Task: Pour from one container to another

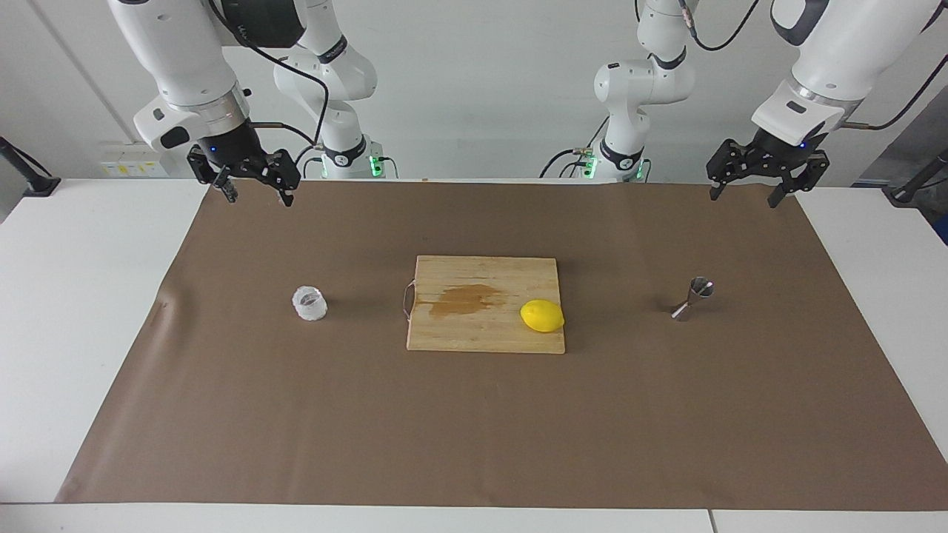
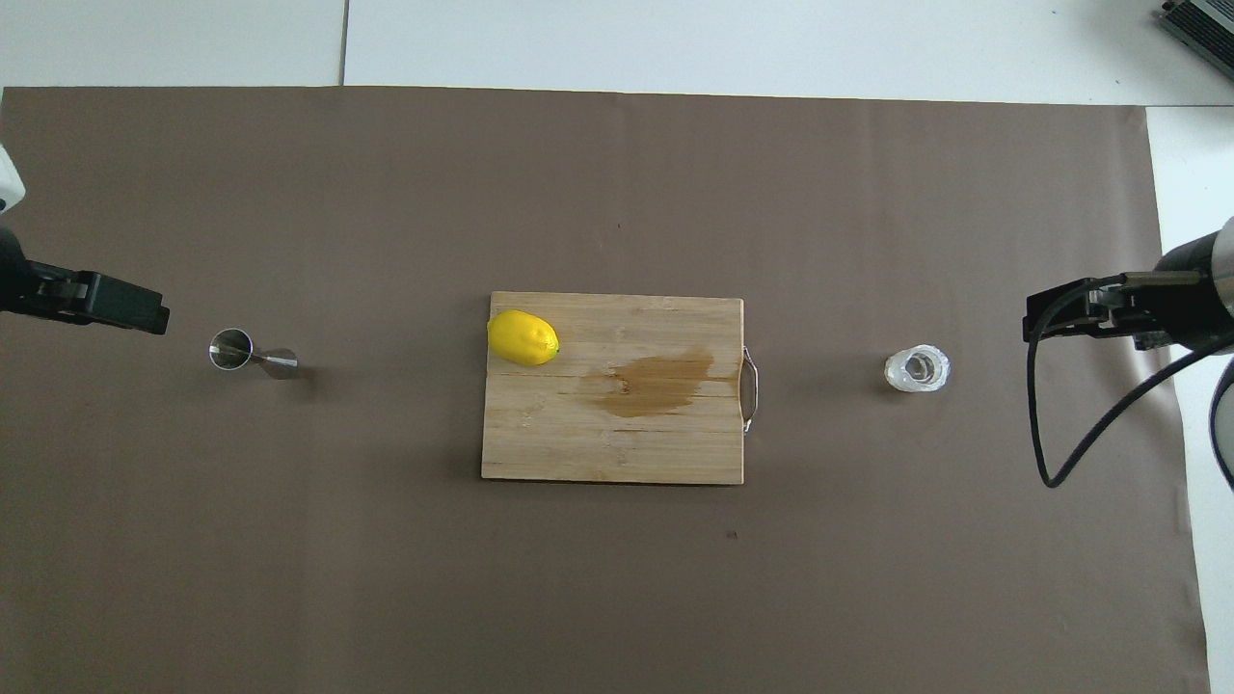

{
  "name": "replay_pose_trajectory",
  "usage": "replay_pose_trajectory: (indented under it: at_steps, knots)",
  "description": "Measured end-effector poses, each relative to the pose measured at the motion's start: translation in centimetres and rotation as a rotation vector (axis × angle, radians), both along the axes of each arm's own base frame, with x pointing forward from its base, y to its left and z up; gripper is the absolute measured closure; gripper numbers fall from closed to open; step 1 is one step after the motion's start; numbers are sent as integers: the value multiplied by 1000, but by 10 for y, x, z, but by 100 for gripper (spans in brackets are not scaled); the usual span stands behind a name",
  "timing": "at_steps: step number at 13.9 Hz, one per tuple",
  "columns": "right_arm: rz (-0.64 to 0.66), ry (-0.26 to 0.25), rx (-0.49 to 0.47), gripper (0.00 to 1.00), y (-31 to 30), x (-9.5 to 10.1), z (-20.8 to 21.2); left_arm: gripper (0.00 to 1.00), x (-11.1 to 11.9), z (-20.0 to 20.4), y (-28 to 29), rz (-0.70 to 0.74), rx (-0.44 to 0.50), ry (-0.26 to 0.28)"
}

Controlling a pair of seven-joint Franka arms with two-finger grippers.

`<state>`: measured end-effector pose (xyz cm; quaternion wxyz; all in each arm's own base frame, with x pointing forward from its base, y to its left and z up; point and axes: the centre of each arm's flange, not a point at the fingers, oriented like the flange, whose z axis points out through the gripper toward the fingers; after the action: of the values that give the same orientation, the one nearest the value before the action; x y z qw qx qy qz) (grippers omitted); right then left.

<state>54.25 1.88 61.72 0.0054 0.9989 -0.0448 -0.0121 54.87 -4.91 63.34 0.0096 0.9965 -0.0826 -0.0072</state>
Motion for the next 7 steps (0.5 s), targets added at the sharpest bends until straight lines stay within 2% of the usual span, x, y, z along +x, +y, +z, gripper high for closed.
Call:
replay_pose_trajectory:
  at_steps: [4,7]
  knots:
    - [0,0,0,0,0,0,0,0,24,-43,16,156,6,69]
    - [0,0,0,0,0,0,0,0,39,-76,64,294,-5,122]
